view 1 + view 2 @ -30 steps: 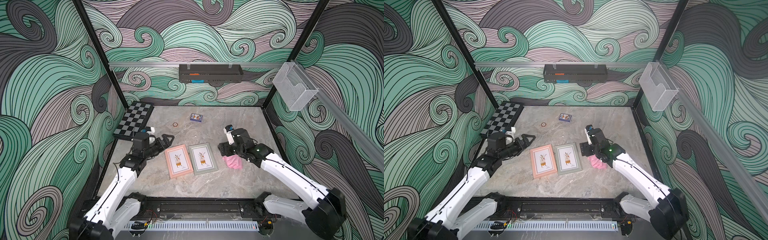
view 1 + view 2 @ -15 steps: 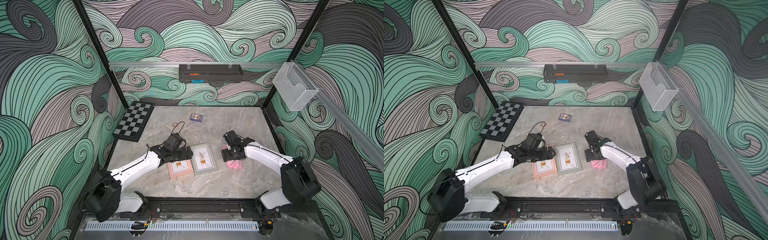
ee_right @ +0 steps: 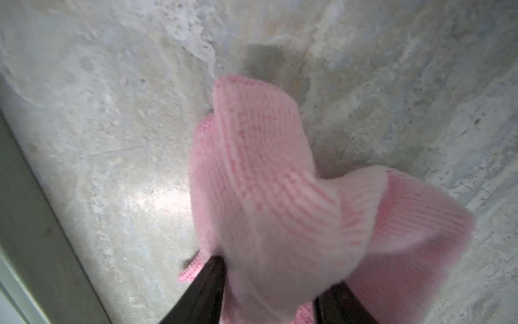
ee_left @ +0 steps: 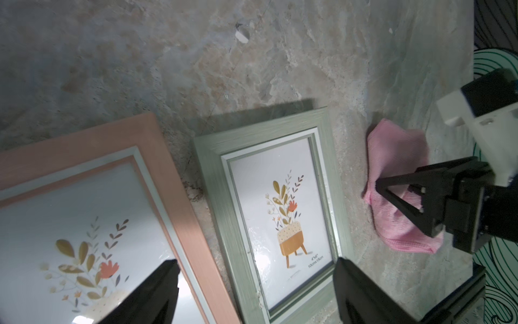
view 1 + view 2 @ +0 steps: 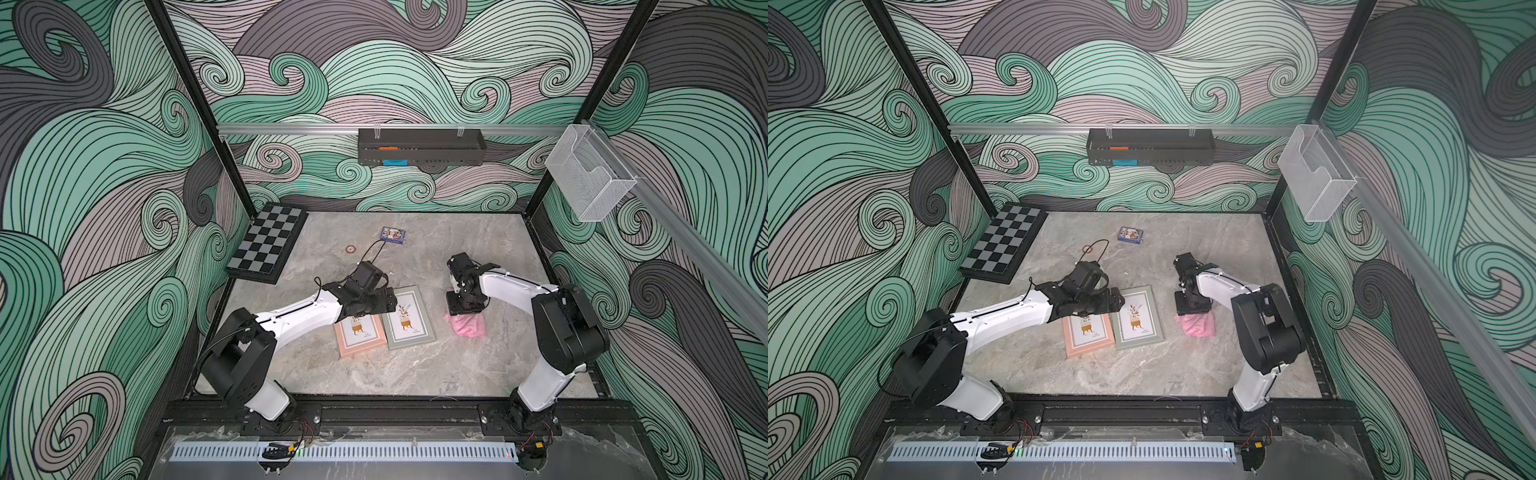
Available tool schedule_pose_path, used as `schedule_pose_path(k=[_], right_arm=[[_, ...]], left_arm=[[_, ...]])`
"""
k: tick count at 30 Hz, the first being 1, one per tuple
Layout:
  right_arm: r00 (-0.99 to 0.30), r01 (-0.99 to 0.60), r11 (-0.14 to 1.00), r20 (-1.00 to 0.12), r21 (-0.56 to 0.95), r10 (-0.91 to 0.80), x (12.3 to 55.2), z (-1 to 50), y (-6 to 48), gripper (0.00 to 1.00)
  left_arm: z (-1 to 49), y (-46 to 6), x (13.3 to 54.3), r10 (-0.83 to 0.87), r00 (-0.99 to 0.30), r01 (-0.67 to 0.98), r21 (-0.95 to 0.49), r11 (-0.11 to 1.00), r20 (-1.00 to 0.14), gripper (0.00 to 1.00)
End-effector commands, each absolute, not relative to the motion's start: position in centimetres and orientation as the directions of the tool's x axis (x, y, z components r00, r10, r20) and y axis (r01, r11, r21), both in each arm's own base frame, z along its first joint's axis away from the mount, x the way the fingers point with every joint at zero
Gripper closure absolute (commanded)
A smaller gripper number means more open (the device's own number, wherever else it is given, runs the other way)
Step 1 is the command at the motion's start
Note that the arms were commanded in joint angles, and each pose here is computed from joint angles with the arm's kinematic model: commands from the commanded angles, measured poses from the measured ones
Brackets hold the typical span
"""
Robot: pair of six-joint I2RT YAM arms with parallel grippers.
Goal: Wipe the picture frame with a cloth
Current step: Pick up the cleaning item at the center of the board.
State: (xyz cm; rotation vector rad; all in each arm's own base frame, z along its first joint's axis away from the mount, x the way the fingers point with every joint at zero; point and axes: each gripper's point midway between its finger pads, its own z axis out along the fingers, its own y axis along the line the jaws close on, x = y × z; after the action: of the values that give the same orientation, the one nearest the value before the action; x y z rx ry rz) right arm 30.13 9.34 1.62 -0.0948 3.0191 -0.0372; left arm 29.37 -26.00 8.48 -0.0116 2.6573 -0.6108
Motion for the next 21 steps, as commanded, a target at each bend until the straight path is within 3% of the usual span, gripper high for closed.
schedule_pose_path(k=[1, 5, 6, 21], right_arm=[[-0.998, -0.042, 0.999, -0.047, 0.005, -0.042, 29.1, 0.7, 8.7, 0.60], [-1.000, -0.027, 0.999, -0.011, 0.040, -0.026, 29.2, -0.1, 8.4, 0.95], [-1.000, -0.023, 0.999, -0.007, 0.042, -0.023, 29.2, -0.2, 8.3, 1.00], [-0.958, -0.024, 0.990, -0.285, 0.138, 0.016, 31.2, 8.4, 8.9, 1.00]], left_arm=[[9.5, -27.6, 30.9, -0.092, -0.898, 0.115, -0.431, 0.895, -0.430, 0.11], [8.9, -28.7, 31.6, -0.070, -0.898, 0.128, -0.410, 0.903, -0.435, 0.10], [8.8, -29.0, 31.7, -0.062, -0.898, 0.135, -0.407, 0.904, -0.436, 0.10], [4.4, -28.5, 30.7, -0.063, -0.919, 0.061, -0.299, 0.952, -0.388, 0.12]])
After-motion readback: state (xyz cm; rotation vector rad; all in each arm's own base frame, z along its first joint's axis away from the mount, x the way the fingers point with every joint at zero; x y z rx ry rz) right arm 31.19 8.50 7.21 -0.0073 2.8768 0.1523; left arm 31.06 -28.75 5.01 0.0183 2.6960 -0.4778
